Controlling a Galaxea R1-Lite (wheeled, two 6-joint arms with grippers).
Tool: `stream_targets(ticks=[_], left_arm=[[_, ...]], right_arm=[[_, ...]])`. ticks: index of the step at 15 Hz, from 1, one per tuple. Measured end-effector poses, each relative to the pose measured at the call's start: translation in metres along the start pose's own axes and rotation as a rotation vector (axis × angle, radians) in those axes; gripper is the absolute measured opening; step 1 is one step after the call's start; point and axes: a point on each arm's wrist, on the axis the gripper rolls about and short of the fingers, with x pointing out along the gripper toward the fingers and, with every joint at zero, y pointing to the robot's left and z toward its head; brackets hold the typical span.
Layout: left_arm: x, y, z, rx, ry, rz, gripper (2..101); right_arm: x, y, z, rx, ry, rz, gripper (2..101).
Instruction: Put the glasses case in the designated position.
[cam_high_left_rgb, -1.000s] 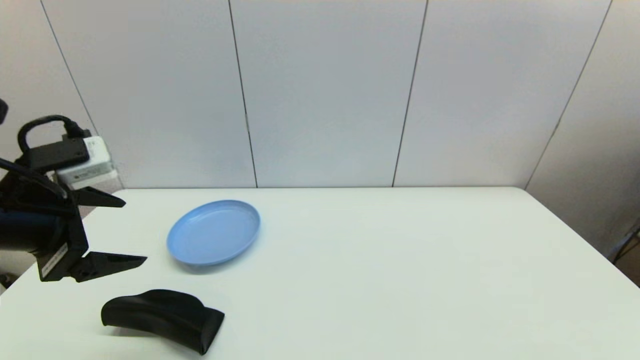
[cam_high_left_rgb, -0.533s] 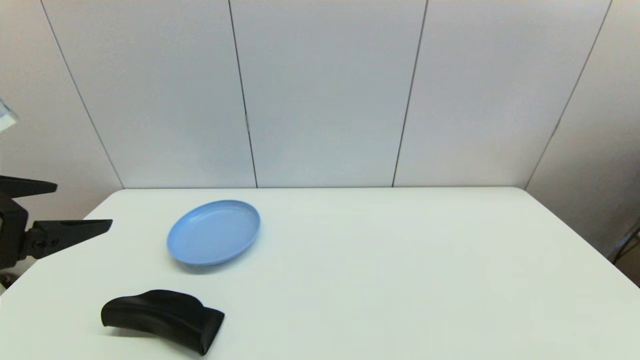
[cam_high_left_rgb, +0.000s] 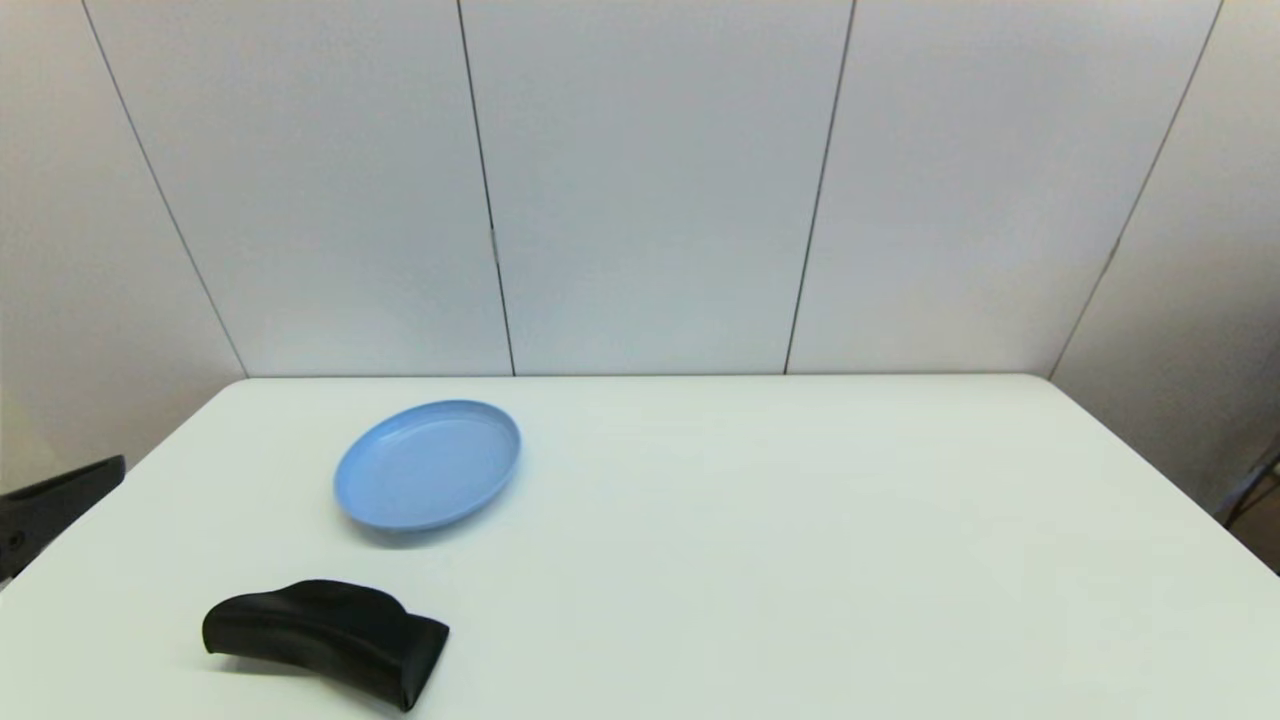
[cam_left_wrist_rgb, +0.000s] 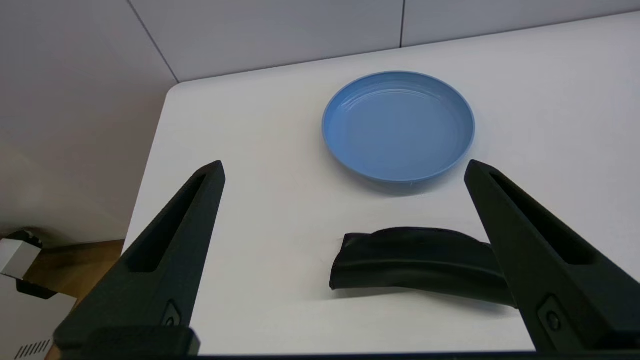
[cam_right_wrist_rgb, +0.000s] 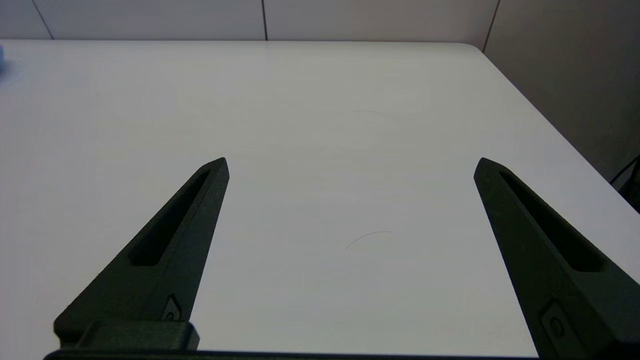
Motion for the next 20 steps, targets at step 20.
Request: stream_targets(ticks=[20], left_arm=[[-0.044,-0.029,-0.178,-0.035,-0.168,0.071,97.8]], right_arm=[[0.0,0.0,0.0,0.0,0.0,0.0,97.3]])
